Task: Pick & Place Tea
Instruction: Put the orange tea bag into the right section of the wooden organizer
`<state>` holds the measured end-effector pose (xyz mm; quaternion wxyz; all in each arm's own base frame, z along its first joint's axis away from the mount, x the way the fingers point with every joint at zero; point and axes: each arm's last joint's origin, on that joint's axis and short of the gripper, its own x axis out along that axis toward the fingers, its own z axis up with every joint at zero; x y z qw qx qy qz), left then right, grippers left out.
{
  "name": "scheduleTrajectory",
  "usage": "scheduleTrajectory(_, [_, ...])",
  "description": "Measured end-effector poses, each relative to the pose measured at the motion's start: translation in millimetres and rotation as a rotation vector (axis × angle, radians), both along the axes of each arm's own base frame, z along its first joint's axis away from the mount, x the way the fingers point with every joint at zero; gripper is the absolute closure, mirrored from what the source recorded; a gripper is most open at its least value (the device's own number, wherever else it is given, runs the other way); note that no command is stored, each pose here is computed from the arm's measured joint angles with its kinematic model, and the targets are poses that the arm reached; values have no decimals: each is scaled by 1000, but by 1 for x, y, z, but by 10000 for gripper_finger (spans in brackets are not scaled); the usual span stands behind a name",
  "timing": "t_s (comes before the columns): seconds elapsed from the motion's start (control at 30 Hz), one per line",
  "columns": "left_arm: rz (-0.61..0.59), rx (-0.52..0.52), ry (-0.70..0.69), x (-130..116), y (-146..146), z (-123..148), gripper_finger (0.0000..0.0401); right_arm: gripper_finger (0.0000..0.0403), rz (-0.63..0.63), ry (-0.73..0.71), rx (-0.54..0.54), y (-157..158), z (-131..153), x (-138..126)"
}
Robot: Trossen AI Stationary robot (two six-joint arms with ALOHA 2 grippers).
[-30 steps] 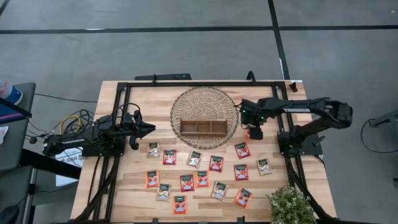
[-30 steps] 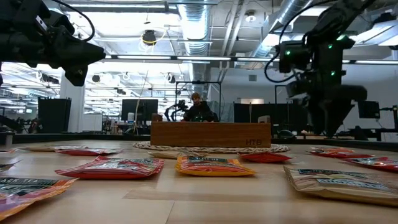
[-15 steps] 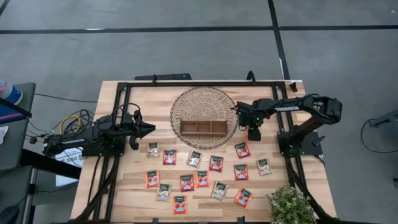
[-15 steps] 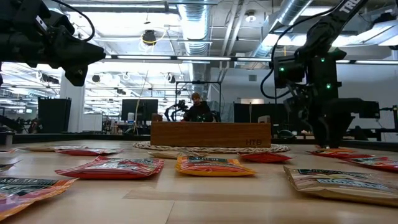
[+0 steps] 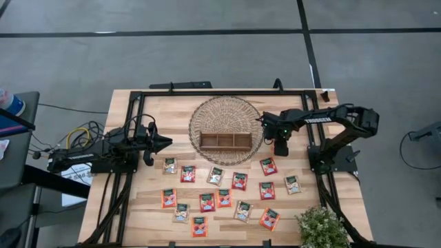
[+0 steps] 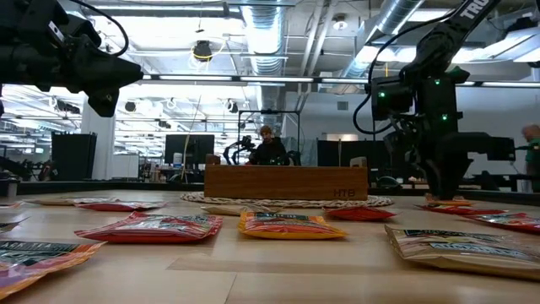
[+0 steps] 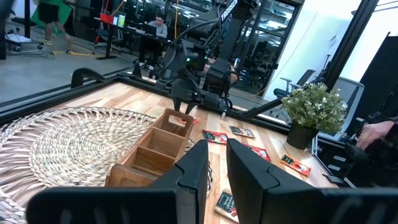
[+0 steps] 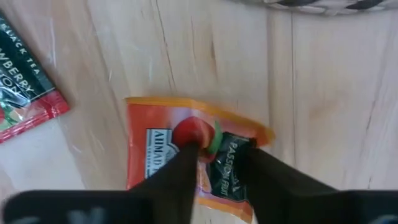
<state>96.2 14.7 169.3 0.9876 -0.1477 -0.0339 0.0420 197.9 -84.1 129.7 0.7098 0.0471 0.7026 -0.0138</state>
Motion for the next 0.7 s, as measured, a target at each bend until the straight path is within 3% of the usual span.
scheduleTrajectory(0.2, [0, 0, 0, 0, 0, 0, 351, 394, 0, -24, 0, 0, 5, 0])
scheduleTrajectory(0.47, [0, 0, -1, 0, 0, 0, 351, 399, -47, -62, -24, 1, 22, -1])
scheduleTrajectory(0.7, [0, 0, -1, 0, 0, 0, 351, 401, -82, -97, -79, 8, 56, 2])
